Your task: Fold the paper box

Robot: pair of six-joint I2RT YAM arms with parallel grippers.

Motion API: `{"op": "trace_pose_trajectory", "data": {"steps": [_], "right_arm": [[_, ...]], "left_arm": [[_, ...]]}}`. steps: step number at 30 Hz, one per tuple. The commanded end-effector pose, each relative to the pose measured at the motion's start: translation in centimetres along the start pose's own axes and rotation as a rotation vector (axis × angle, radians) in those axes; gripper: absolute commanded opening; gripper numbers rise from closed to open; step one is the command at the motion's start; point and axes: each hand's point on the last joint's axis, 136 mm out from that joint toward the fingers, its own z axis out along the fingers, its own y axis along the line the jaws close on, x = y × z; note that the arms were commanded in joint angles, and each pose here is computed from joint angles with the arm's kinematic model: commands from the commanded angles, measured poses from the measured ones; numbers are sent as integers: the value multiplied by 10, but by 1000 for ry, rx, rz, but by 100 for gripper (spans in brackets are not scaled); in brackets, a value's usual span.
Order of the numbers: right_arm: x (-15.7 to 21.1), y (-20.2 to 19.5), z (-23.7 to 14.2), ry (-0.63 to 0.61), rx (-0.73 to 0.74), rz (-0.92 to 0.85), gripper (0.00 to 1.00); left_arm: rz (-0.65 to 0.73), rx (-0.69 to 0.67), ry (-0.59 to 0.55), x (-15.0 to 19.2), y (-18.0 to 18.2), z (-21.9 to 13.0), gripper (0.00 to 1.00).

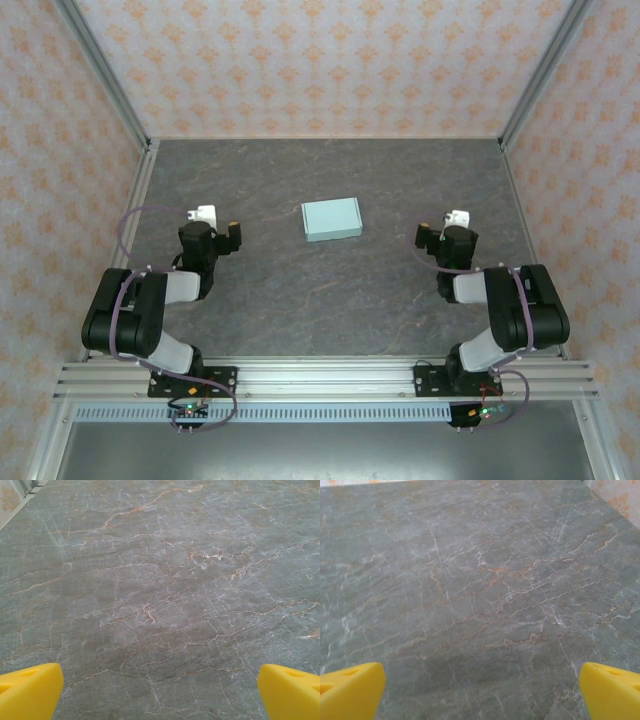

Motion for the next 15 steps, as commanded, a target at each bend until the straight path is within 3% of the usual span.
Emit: {"op": "trace_pose_trajectory", "data": {"steps": [1,15], "right_arm": [[-19,-3,6,-21,-23,80,99],[-20,-3,6,-26,-21,78,99]], "left_arm": [[2,3,-60,-20,0,1,100],[0,-5,-60,-20,1,1,100]]}}
